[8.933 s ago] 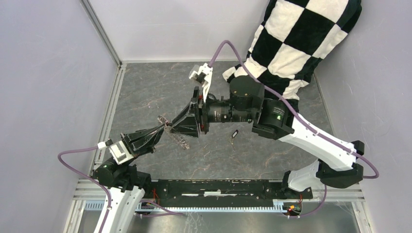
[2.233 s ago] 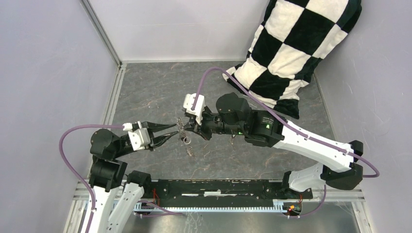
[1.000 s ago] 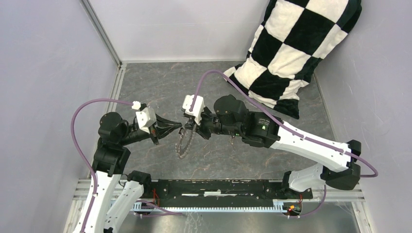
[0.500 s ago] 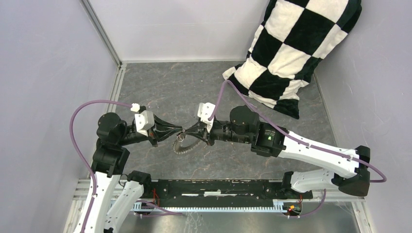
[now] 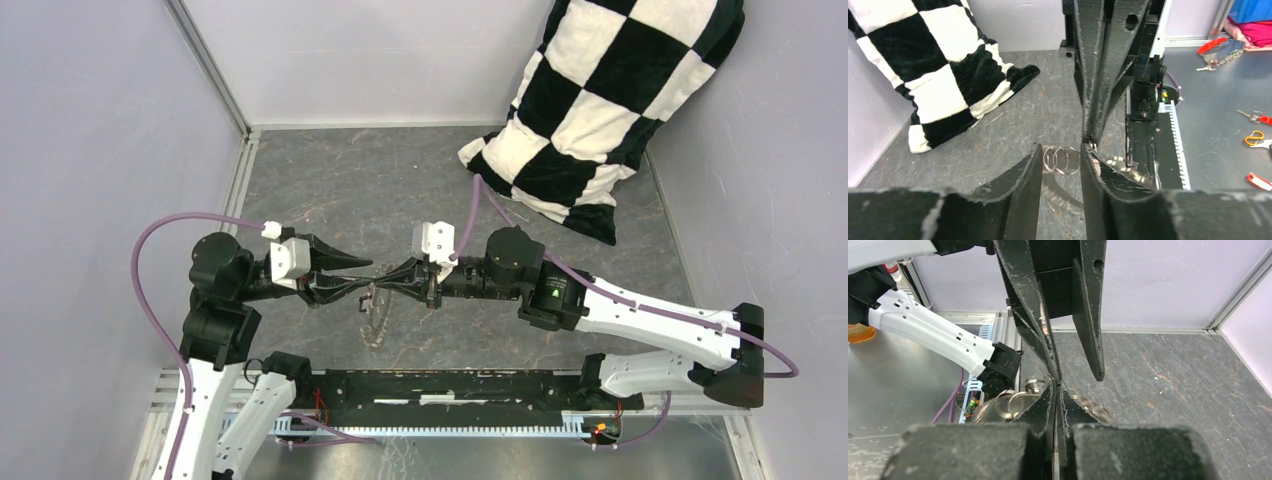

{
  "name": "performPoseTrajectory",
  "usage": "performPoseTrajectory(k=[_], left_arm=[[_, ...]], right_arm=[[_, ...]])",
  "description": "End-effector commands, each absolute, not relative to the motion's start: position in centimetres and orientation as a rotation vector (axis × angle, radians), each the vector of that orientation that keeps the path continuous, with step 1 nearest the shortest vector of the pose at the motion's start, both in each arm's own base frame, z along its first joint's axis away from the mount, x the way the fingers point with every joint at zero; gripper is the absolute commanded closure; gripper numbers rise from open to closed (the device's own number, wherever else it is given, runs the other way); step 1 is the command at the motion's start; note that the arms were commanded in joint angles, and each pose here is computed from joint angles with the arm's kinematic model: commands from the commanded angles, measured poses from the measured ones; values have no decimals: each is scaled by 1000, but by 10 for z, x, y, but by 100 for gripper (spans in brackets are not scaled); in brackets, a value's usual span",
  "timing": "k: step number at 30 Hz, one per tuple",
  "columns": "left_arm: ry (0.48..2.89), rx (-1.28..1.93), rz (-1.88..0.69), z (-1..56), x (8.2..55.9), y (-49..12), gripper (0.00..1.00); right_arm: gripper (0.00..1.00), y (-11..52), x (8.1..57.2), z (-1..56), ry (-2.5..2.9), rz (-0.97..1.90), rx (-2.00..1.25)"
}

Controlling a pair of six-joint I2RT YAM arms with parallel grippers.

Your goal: Put the keys on the keyring

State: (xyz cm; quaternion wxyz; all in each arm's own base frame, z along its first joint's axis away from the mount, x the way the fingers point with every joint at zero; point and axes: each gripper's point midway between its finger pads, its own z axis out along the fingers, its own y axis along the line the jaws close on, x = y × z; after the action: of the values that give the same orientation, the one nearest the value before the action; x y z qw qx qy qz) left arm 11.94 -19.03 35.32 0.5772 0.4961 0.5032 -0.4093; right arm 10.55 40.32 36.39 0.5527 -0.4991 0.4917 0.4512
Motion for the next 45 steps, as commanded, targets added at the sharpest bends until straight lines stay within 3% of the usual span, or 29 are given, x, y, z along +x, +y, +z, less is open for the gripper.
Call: performPoseTrajectory(k=[1,15,23,40,45], left_arm=[[1100,1239,-937,364,103,-189,57],[1108,1141,-684,392,130,-175,58],[1106,1235,-817,374,103,-181,60],[1131,1243,-957,360,107,-190,62],[1118,1248,-985,362,104,-192,68]], right_arm=[[100,391,108,411,1032,1071,-1073],[100,387,116,403,1076,1021,-1081],[100,387,114,404,1056,1041,-1065],[100,398,105,406,1017,1111,-1083],[100,401,105,404,1018,1118,-1091]])
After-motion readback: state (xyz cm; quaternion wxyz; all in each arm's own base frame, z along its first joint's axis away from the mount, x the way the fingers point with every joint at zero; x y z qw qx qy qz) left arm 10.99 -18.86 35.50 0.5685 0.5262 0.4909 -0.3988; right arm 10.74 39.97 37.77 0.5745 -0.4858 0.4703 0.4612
